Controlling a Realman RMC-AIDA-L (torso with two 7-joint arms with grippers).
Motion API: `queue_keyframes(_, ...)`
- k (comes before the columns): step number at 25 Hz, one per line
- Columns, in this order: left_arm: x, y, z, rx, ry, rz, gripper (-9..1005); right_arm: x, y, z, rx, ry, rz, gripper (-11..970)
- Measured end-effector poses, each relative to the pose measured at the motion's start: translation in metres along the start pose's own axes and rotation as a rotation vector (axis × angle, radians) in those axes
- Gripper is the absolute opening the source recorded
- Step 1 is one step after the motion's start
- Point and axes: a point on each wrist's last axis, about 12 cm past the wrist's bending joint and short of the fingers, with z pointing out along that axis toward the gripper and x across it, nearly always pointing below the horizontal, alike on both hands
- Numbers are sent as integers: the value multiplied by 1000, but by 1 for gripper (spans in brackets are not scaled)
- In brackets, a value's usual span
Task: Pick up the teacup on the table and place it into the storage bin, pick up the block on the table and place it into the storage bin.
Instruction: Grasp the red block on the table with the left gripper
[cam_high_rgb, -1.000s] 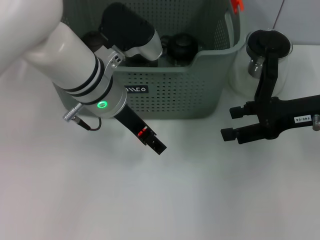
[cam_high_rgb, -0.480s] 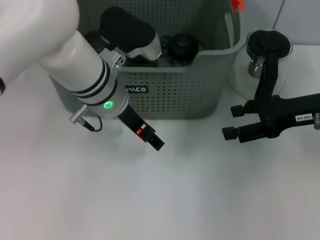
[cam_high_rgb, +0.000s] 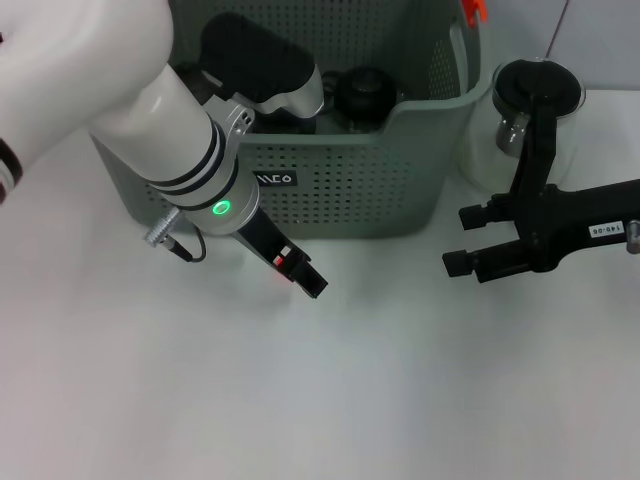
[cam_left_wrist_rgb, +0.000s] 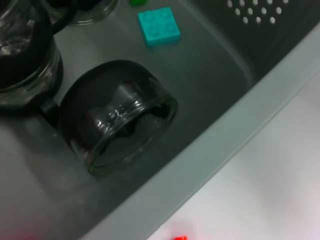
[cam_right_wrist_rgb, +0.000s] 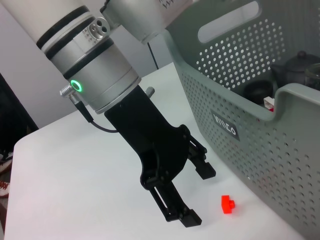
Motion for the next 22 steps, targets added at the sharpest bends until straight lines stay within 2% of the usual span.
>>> queue_keyframes(22, -9, 1, 17, -41, 21, -60, 823, -3, 0, 0, 5, 1, -15, 922)
